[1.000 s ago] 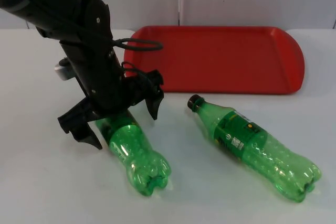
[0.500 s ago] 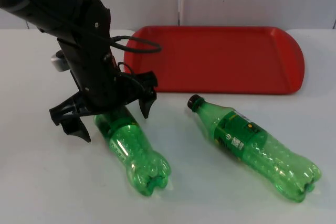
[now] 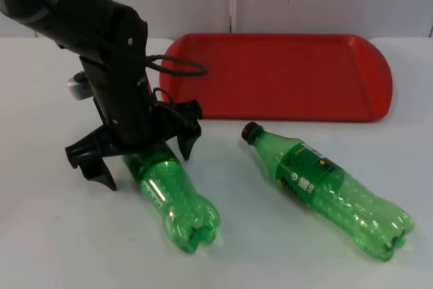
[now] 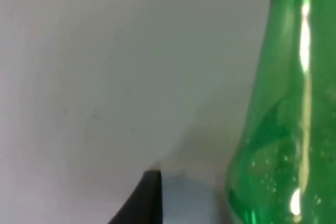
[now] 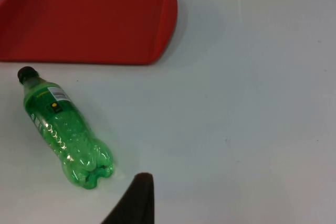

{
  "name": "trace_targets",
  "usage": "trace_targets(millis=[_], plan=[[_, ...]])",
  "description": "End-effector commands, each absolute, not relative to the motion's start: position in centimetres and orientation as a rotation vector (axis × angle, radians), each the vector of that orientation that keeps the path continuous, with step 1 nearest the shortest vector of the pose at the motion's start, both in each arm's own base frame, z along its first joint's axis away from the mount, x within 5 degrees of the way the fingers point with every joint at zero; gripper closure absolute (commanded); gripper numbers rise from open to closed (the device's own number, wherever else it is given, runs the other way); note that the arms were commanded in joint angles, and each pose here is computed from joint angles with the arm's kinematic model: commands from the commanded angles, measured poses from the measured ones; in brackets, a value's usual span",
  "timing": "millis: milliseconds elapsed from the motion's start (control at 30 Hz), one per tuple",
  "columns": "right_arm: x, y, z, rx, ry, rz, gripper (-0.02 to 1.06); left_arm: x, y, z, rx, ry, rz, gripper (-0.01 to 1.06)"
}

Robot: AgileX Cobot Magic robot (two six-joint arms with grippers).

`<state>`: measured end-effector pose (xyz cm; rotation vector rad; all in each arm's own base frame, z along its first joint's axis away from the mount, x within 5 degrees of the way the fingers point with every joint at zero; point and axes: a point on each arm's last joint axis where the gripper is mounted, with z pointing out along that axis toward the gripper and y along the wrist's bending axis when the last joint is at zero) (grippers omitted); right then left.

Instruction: Place the bottle upright on the tray.

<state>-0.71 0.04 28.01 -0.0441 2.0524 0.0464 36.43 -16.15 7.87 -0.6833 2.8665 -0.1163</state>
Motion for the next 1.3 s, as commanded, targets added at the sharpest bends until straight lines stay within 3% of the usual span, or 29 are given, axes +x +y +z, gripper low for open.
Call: trace_targets(millis=[0, 467, 533, 633, 667, 767, 1067, 1267], plan=[[-0.7, 0.1, 28.0, -0.035, 2.047, 0.051, 0.00, 36.6, -16.1, 7.7, -0.693, 2.865, -0.109, 0.00], [-0.7, 0.1, 28.0, -0.035, 2.047, 0.051, 0.00, 36.8, -16.2, 7.7, -0.692, 2.851, -0.128, 0.03], [-0.7, 0.1, 28.0, -0.035, 2.047, 0.051, 0.00, 36.8, -16.2, 7.7, -0.695, 2.854, -0.126, 0.19], [-0.7, 0.1, 28.0, -0.035, 2.047, 0.051, 0.00, 36.7, -16.2, 7.7, -0.700, 2.867, -0.106, 0.58], [-0.7, 0.1, 28.0, -0.035, 2.047, 0.051, 0.00, 36.7, -16.2, 7.7, -0.700, 2.867, -0.106, 0.58], [-0.7, 0.1, 28.0, -0.035, 2.047, 0.051, 0.00, 36.6, -16.1, 7.7, -0.676, 2.876, -0.088, 1.05], [-0.7, 0.1, 28.0, -0.035, 2.047, 0.051, 0.00, 36.6, -16.1, 7.8, -0.681, 2.880, -0.087, 1.05], [-0.7, 0.1, 28.0, -0.035, 2.047, 0.051, 0.00, 36.9, -16.3, 10.3, -0.666, 2.820, -0.154, 1.05]])
